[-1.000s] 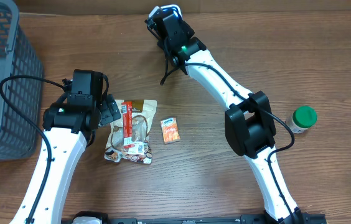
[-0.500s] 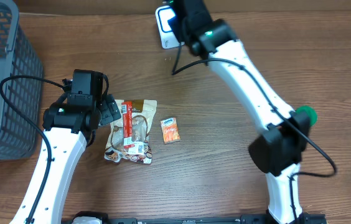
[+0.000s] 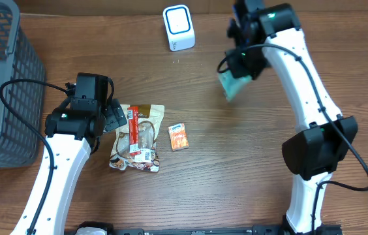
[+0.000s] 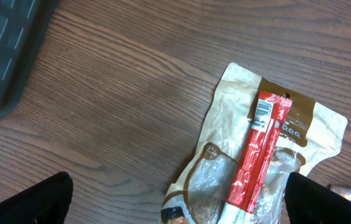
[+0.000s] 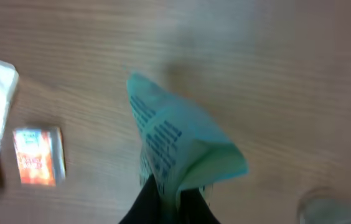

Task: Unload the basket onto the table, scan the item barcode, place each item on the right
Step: 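Bring the wipes pack forward and lower it onto the table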

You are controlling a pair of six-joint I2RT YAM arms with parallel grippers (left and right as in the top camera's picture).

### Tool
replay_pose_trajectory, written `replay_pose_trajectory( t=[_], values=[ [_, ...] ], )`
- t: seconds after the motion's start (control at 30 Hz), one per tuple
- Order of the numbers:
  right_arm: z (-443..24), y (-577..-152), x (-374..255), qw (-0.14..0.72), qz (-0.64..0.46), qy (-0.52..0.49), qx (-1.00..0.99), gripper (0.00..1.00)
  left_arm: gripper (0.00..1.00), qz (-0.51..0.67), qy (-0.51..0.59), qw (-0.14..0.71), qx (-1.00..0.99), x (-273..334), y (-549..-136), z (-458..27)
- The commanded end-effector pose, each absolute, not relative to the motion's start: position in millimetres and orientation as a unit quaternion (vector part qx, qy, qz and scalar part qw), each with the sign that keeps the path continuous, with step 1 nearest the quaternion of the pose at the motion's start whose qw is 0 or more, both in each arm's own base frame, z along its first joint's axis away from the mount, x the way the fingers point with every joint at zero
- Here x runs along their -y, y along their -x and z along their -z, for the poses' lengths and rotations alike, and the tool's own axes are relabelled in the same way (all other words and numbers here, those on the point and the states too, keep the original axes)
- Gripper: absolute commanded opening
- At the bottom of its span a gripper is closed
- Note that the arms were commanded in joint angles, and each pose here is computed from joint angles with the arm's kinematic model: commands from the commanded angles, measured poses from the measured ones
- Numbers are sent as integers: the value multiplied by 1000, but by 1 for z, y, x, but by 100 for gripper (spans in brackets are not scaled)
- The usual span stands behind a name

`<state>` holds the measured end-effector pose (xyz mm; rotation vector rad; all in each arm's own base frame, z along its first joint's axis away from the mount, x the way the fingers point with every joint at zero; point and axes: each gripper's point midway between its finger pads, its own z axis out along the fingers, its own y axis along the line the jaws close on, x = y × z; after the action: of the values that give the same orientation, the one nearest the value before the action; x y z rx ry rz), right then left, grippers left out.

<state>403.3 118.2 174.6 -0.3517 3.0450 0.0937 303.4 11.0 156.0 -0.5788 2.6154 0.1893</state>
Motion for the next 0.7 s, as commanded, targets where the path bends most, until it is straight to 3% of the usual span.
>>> replay_pose_trajectory(
  t=[0.0, 0.43, 0.67],
  values=[
    [-182, -394, -101, 19, -44, 85, -995, 4, 100, -72, 210, 238, -946, -13, -307, -164],
    [-98, -342, -47, -136, -30, 18, -990, 4, 100, -72, 210, 237, -946, -13, -307, -163],
    [-56, -339, -18, -134, 26, 0, -991, 8, 100, -72, 210, 237, -946, -13, -307, -163]
  ],
)
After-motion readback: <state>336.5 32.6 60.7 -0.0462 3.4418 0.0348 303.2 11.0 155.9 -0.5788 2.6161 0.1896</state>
